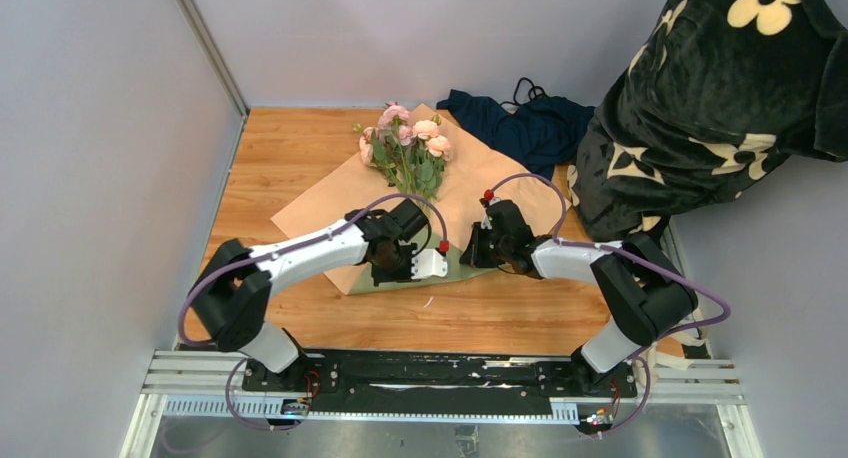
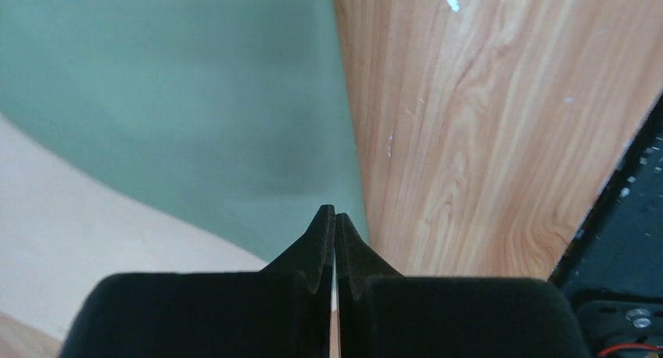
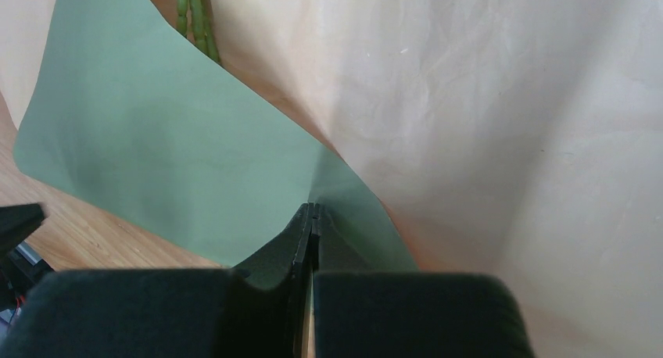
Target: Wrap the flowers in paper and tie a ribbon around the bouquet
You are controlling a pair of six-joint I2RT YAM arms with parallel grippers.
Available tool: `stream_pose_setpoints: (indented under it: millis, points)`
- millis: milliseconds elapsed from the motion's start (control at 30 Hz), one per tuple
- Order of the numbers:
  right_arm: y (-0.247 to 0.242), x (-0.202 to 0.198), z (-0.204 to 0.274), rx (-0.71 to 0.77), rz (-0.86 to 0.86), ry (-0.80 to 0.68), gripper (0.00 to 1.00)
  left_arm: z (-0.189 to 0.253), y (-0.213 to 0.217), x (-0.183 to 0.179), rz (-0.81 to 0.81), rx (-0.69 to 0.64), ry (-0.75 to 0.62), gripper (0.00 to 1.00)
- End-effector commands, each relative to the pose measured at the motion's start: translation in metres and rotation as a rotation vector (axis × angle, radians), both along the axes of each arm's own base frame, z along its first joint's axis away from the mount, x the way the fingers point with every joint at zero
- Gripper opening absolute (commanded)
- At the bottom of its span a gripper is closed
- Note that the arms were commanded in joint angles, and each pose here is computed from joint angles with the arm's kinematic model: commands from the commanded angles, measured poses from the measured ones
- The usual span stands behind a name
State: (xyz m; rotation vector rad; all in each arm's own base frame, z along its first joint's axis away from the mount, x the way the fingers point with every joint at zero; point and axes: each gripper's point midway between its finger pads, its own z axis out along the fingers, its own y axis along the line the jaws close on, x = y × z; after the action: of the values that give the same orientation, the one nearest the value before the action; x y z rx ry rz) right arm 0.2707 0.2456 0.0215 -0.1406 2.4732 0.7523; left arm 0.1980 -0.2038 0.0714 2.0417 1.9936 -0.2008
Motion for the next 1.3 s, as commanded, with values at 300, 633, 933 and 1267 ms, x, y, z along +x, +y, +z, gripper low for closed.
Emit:
stream_pose_setpoints:
  millis: [300, 633, 933, 1267]
  points:
    - [-0.043, -0.04, -0.052, -0.194, -0.008, 0.176, 0.0, -0.064, 0.073, -0.023, 0.049, 0.195, 0.105, 0.0]
    - [-0.045, -0.042, -0.053, -0.196, -0.008, 0.177, 0.0, -0.061, 0.131, -0.024, 0.171, 0.241, 0.065, 0.0]
    - [-0.043, -0.041, -0.053, -0.194, -0.004, 0.186, 0.0, 0.02, 0.027, 0.008, 0.118, -0.095, -0.001, 0.0]
    - [-0.043, -0.042, -0.042, -0.154, -0.053, 0.171, 0.0, -0.009, -0.078, 0.082, 0.354, -0.234, -0.05, 0.05]
